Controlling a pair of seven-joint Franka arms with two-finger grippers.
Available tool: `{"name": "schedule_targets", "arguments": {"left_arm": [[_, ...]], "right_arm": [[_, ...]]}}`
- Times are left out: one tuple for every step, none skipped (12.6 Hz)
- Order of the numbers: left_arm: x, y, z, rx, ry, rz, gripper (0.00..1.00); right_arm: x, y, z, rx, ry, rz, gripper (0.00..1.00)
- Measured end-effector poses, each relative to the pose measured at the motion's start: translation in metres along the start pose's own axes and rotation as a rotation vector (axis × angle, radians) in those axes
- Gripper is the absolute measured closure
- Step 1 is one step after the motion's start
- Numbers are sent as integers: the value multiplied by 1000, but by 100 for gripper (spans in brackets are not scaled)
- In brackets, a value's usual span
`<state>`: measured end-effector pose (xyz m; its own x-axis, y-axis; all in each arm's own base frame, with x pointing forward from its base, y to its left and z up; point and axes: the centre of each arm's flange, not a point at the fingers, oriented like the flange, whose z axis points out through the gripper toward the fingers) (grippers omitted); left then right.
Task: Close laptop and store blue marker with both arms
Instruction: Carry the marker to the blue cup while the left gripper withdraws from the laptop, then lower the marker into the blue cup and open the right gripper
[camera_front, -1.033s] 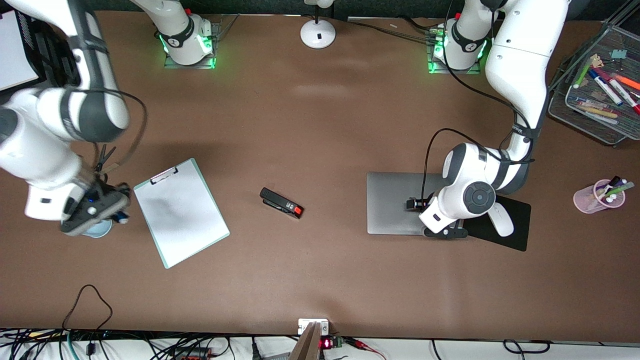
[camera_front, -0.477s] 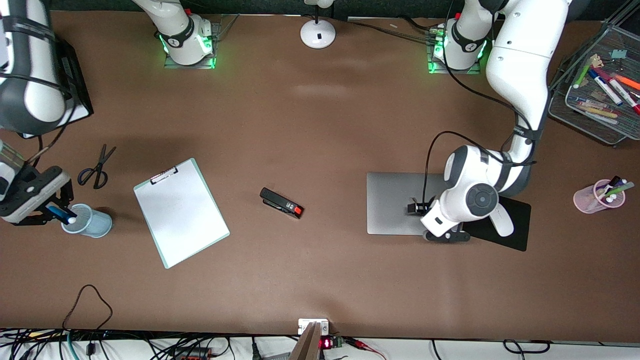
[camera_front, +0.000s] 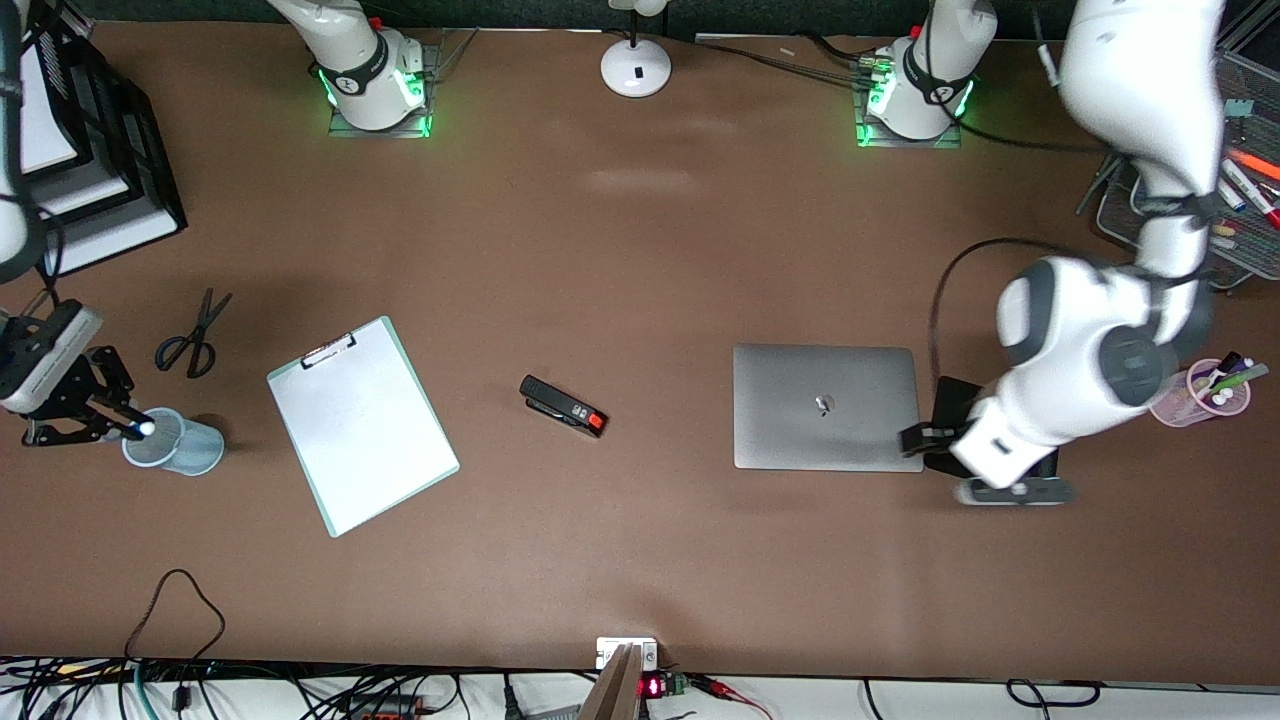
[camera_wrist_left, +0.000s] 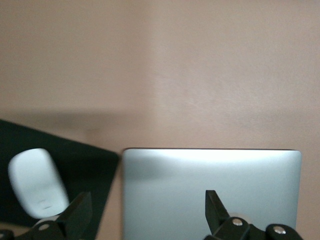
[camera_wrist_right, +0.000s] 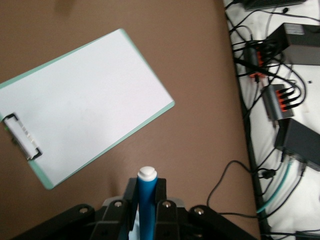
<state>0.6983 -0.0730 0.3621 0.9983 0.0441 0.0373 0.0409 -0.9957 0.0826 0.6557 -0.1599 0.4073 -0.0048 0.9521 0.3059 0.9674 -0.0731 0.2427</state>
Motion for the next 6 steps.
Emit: {"name": "schedule_targets", "arguments": {"left_arm": [[-2,-13,-24,0,-3,-8,0],[-7,-23,-49,2,-20,-19,0],[-12,-30,-75,6,-37,-26,0],[-18,-35,-98,14,-50,-29,0],[-24,-37,-118,24,-59,-29,0],[-29,-37,-137,28,-59,-27,0]], "right_arm": [[-17,-6,5,19,16,-21,82],[-29,-11,9,33,43,-34,82],[-37,-16,16,43,80,-38,82],[-45,-20,22,49,112,-36,82],[-51,-24,30,58,143,-28,82],[-56,-27,36,69,173,-21,82]]}}
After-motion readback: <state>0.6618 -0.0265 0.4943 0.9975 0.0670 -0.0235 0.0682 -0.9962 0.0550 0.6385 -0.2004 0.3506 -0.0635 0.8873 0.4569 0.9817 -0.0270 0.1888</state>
